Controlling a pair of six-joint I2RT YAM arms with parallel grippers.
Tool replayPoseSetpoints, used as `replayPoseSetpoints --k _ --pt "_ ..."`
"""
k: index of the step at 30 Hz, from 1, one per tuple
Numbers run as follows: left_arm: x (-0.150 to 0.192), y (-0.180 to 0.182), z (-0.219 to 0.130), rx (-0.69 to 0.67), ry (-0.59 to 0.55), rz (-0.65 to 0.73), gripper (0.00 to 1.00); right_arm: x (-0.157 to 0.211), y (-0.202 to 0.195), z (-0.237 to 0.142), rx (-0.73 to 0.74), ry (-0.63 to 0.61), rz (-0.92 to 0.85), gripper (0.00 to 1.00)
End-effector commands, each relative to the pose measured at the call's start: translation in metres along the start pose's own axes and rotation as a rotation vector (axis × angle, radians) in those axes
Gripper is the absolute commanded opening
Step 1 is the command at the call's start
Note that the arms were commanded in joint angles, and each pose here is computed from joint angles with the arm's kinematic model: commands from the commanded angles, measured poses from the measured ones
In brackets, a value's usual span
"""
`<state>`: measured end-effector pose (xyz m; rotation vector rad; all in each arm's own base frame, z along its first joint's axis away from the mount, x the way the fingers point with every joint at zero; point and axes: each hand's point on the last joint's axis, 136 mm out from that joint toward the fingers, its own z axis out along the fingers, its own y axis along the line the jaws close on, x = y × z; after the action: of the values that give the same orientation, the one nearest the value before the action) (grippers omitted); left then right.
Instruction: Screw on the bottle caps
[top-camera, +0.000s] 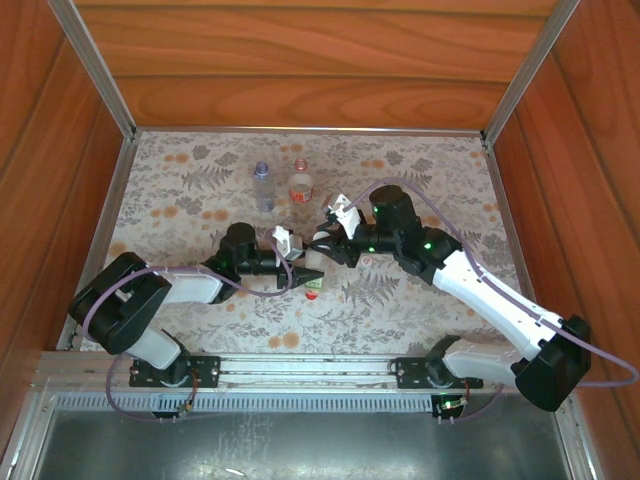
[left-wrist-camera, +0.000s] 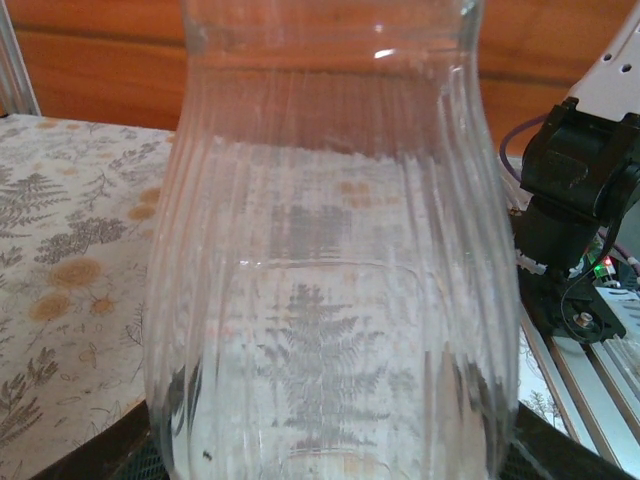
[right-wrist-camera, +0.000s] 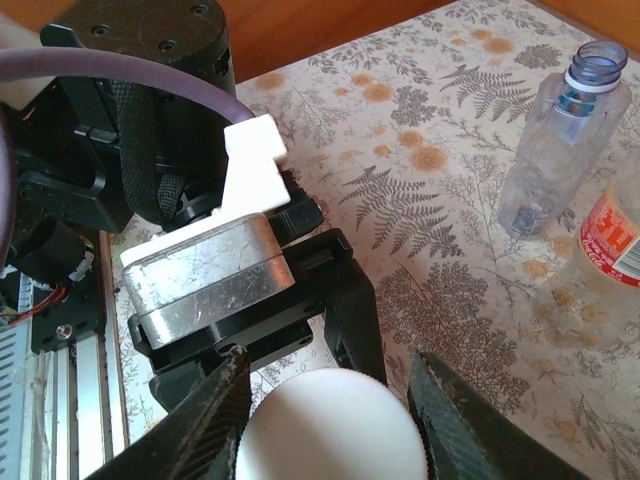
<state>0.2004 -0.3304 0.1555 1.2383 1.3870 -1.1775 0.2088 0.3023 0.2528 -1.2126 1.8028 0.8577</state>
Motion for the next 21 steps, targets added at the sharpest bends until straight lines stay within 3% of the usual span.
replayPoseSetpoints --k 1,6,9,14,21 --pt "-0.013 -0.001 -0.001 0.019 -0.030 0.043 0.56 -0.008 -0.003 -0.002 0.008 -0.015 -0.007 0.38" --pt "-0.009 0.007 0.000 -0.014 -0.020 0.039 0.56 -0.011 -0.004 -0.003 0.015 -0.025 0.001 0.32" --pt "-0.009 0.033 -0.003 -0.181 -0.011 0.050 0.56 -0.013 -0.026 -0.001 0.128 -0.033 0.079 0.27" --pt "-0.015 0.082 -0.014 -0.571 0.019 0.115 0.56 -0.004 -0.057 0.012 0.280 -0.041 0.263 0.27" --pt "-0.029 0.098 -0.011 -0.835 0.051 0.203 0.56 0.008 -0.087 0.011 0.550 -0.098 0.424 0.24"
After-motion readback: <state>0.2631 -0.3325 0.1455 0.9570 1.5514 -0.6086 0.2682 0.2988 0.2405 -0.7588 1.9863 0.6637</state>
